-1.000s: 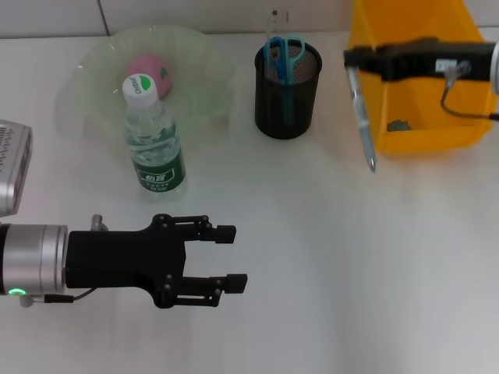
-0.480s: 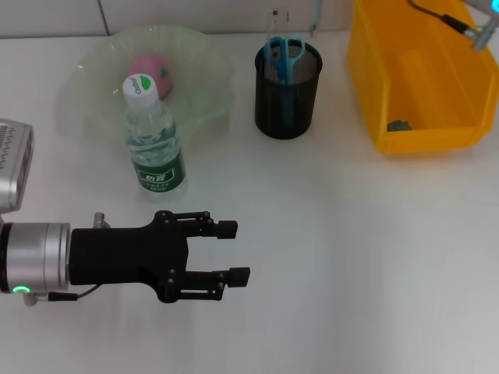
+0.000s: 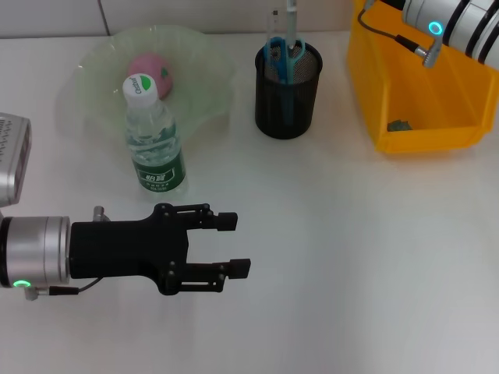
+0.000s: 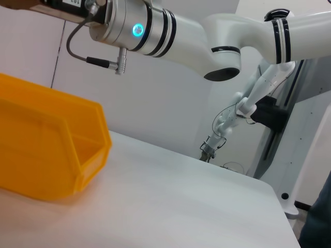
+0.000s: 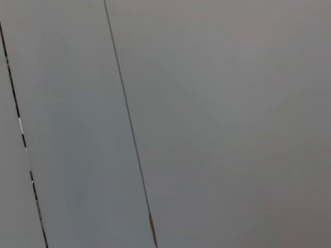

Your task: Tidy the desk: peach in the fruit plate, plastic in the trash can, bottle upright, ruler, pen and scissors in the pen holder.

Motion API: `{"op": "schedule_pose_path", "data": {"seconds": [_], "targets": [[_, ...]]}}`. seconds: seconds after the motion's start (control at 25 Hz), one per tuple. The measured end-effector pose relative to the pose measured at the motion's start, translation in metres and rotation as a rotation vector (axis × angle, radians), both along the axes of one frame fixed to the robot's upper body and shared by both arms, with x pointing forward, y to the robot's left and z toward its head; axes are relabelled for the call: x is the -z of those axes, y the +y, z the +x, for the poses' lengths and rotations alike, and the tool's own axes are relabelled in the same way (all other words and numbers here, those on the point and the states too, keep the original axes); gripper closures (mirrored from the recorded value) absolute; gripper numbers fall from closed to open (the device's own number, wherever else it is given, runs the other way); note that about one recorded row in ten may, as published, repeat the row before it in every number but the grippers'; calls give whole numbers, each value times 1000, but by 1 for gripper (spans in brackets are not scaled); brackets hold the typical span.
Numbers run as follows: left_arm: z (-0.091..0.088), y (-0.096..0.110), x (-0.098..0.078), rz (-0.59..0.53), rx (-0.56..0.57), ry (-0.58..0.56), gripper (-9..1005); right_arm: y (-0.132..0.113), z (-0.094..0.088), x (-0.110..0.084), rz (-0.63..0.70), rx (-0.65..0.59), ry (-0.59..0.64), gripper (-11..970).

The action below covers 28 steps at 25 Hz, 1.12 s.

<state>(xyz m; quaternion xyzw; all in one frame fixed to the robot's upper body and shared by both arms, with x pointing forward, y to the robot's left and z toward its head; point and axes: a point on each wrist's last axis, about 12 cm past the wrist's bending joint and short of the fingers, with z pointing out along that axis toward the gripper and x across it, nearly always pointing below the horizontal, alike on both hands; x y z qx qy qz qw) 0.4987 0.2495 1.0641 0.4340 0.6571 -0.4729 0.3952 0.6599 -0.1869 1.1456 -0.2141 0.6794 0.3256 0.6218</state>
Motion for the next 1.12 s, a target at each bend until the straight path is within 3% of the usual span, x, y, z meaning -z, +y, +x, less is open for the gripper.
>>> {"op": "schedule_pose_path", "data": {"seconds": [0.24,0.36,0.52,0.56,0.6,0.68,0.72,0.76,0.8,1.0,1.12], "targets": [[0,-1,0,-2,2,0,259,-3,-3,4,2,3,9,810],[0,-2,0,-6,4,0,258,-7,-6,6,12,-1,10,601],[-2,-1,0,-13,6,2,257,-16,-17,4,57,-65,0,565],[-4,0,0,-21,5,3,257,-27,-33,3,77,-146,-16,556],[-4,0,0,-21,5,3,257,-27,-33,3,77,-146,-16,546],[-5,2,-1,-27,1,3,256,-39,-53,5,78,-237,-16,526],[-6,5,-1,-35,-7,4,256,-47,-66,9,77,-286,-3,516],[-8,8,-1,-43,-15,4,256,-62,-90,16,57,-365,19,506],[-10,12,-1,-50,-24,4,255,-62,-90,16,57,-365,19,496],[-21,26,4,-57,-74,-6,254,-90,-149,40,-6,-557,65,446],[-29,32,9,-50,-98,-4,254,-97,-177,52,-10,-653,110,314]]}}
